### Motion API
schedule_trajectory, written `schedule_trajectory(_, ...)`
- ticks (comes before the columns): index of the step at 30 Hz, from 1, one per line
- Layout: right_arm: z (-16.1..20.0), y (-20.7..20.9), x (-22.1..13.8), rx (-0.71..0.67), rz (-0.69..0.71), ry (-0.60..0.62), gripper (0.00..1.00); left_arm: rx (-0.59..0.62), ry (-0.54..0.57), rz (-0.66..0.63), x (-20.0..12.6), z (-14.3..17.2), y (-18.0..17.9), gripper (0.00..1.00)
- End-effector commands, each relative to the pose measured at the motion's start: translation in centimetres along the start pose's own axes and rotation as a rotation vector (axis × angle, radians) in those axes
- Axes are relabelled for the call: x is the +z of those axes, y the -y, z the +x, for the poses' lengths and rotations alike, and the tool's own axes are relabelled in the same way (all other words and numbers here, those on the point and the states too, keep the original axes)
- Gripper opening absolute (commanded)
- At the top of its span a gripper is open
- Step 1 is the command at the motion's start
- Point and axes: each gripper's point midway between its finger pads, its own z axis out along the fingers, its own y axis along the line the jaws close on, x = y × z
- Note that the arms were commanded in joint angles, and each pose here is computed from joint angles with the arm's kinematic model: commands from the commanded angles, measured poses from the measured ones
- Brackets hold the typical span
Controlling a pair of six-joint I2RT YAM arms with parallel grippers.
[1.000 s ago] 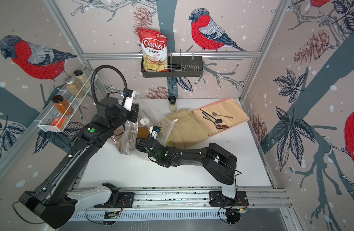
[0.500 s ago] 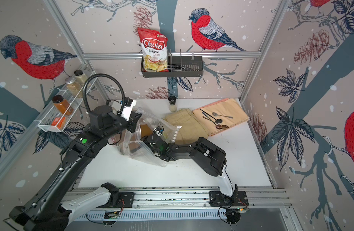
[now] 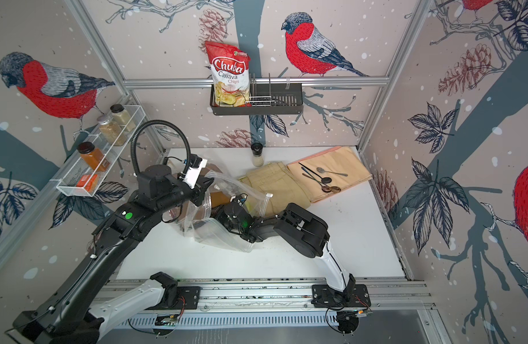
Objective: Take the trousers out of the vacuum bag
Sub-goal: Take out the trousers from the vacuum bag.
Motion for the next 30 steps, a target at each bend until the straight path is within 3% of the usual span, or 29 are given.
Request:
schedule_trajectory(1, -0.1, -2.2, -0.6, 0.022, -0.084, 0.0, 0.58, 0.014, 0.002, -0.001, 0.0, 0.2, 0.0, 0.0)
schedule_trajectory(30, -2.5, -3.1, 1.1, -0.005, -0.145, 0.056, 0.57, 0.035, -0.019, -0.036, -0.2, 0.8, -0.5, 0.0)
